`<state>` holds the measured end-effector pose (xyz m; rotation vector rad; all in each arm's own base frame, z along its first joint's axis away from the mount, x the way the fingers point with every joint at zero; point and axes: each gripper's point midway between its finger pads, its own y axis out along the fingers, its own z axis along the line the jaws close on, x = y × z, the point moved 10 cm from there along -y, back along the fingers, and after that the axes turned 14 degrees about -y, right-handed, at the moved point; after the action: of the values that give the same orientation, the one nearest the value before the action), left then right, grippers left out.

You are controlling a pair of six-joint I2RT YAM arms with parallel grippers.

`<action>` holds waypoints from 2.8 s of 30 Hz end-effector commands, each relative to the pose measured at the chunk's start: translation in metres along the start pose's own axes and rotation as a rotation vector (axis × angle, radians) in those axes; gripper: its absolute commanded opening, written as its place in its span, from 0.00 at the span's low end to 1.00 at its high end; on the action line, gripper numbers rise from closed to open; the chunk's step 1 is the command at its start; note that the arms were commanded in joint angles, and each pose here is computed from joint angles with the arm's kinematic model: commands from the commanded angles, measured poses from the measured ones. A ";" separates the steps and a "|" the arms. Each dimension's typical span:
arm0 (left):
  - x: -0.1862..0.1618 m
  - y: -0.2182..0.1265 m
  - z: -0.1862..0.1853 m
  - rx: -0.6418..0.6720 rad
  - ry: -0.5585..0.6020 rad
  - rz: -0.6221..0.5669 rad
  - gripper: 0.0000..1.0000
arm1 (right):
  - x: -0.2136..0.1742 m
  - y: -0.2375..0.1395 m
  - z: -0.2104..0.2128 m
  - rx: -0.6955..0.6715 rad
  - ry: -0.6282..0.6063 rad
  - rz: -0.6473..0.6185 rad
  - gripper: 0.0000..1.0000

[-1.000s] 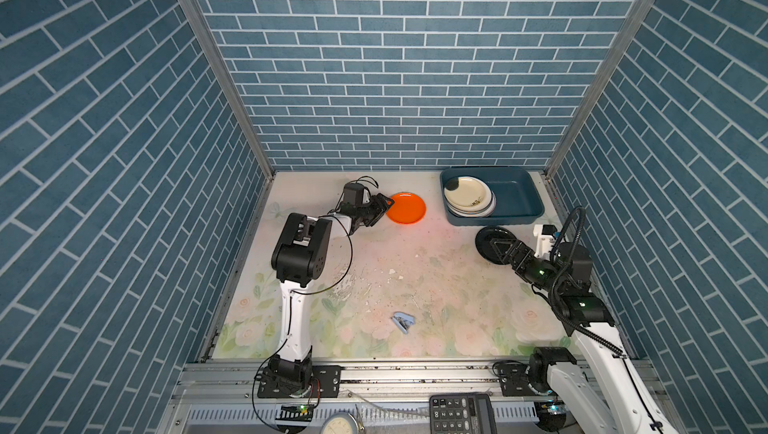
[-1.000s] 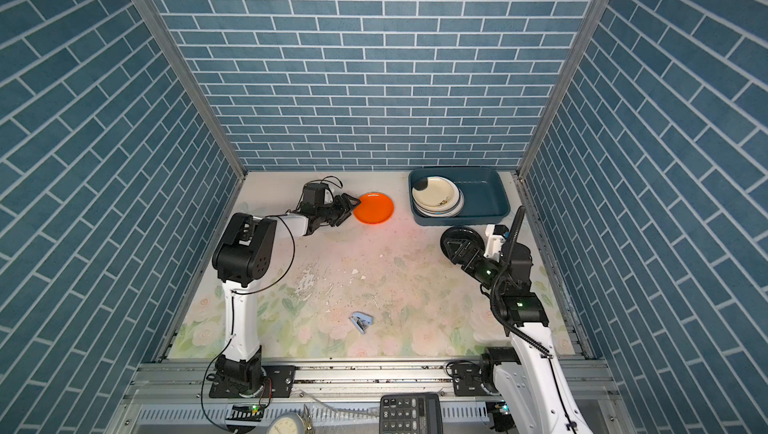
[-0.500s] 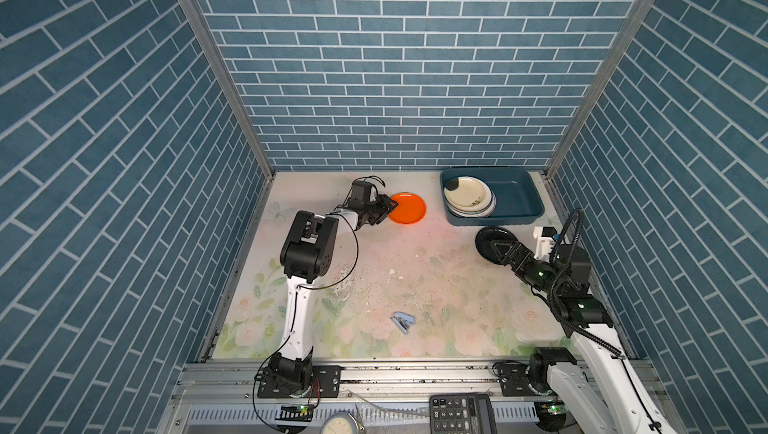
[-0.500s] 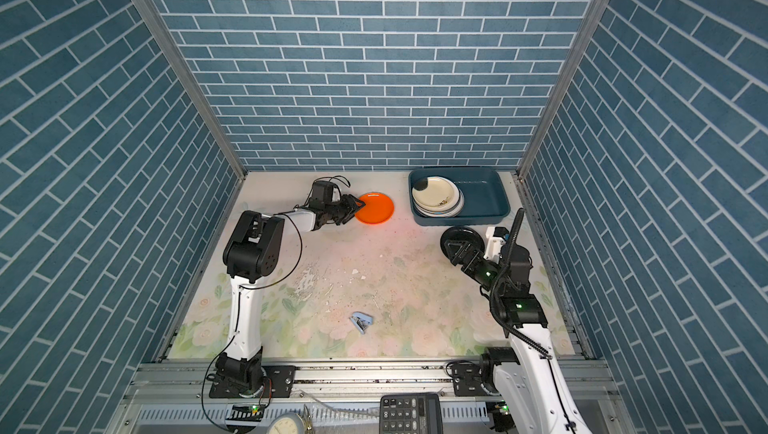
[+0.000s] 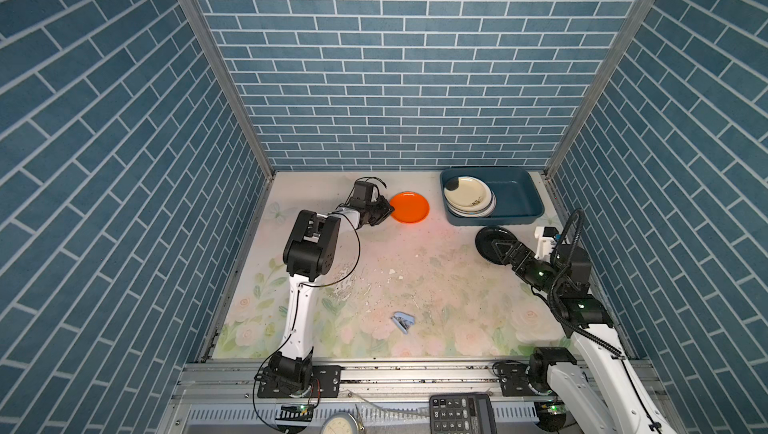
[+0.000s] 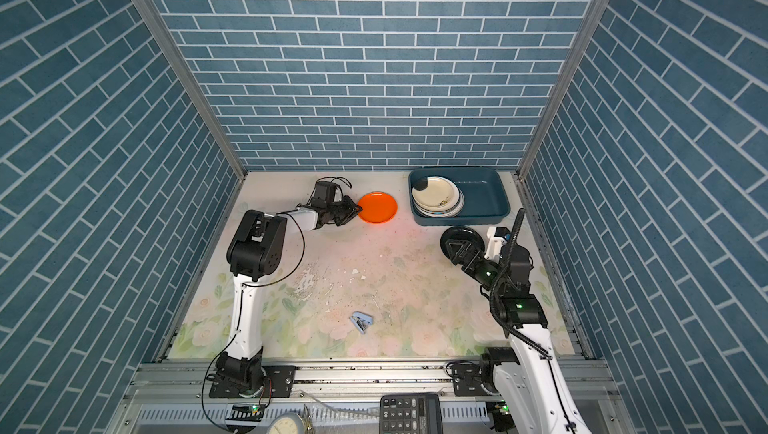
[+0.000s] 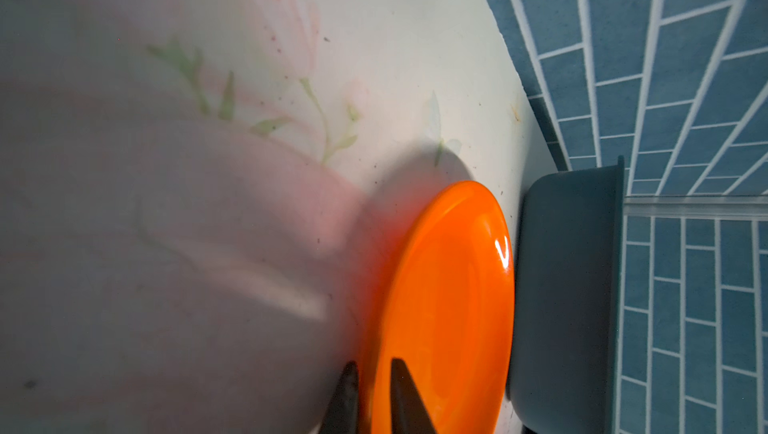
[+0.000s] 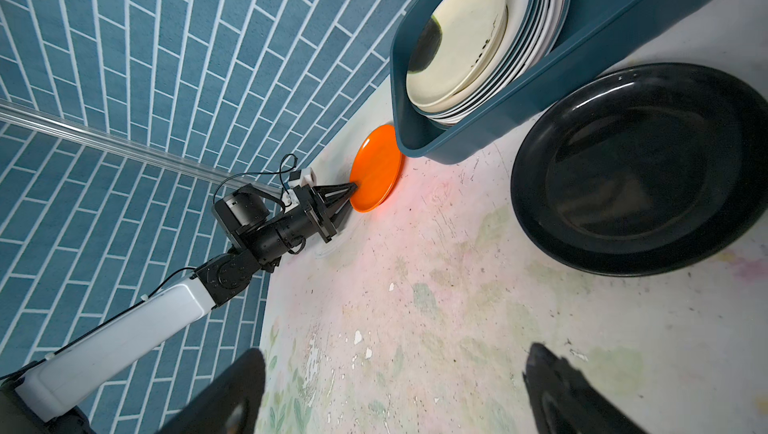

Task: Place the plates into the plastic bin on the countertop
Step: 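Grasp the orange plate rim with the left gripper and lift it upright, then pass the orange plate from the left gripper to the right gripper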

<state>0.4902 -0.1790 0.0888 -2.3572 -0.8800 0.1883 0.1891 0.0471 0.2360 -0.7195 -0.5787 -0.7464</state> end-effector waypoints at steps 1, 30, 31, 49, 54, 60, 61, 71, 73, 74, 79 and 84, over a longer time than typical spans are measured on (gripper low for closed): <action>0.000 0.003 0.001 0.028 0.007 0.006 0.08 | -0.003 0.000 -0.004 -0.033 0.021 0.000 0.97; -0.040 -0.148 -0.074 -0.188 0.083 -0.076 0.00 | 0.007 -0.013 0.006 -0.091 0.039 0.035 0.99; -0.043 -0.156 -0.075 -0.201 0.085 -0.080 0.00 | 0.008 -0.012 0.007 -0.083 0.042 0.038 0.99; -0.104 -0.256 -0.042 -0.237 0.085 -0.151 0.00 | 0.029 0.033 0.011 0.019 0.145 0.119 0.92; -0.107 -0.259 -0.042 -0.257 0.086 -0.133 0.00 | 0.035 0.050 0.033 0.039 0.088 0.136 0.92; -0.107 -0.258 -0.043 -0.235 0.125 -0.125 0.00 | 0.038 0.079 0.072 0.113 0.008 0.168 0.88; -0.107 -0.259 -0.044 -0.228 0.140 -0.126 0.00 | 0.039 0.083 0.078 0.124 -0.006 0.164 0.87; -0.107 -0.263 -0.058 -0.252 0.189 -0.086 0.00 | 0.044 0.115 0.116 0.212 -0.080 0.192 0.76; -0.106 -0.261 -0.058 -0.254 0.189 -0.076 0.00 | 0.042 0.122 0.124 0.229 -0.097 0.202 0.75; -0.107 -0.261 -0.059 -0.255 0.189 -0.069 0.00 | 0.042 0.124 0.128 0.234 -0.103 0.205 0.75; -0.106 -0.257 -0.061 -0.259 0.199 -0.040 0.00 | 0.039 0.134 0.143 0.268 -0.129 0.224 0.73; -0.105 -0.259 -0.060 -0.206 0.227 -0.060 0.00 | 0.033 0.141 0.152 0.307 -0.141 0.231 0.73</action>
<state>0.2847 -0.1198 0.2655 -2.4764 -0.8972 -0.1116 0.2809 0.2149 0.2902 -0.5791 -0.6556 -0.3721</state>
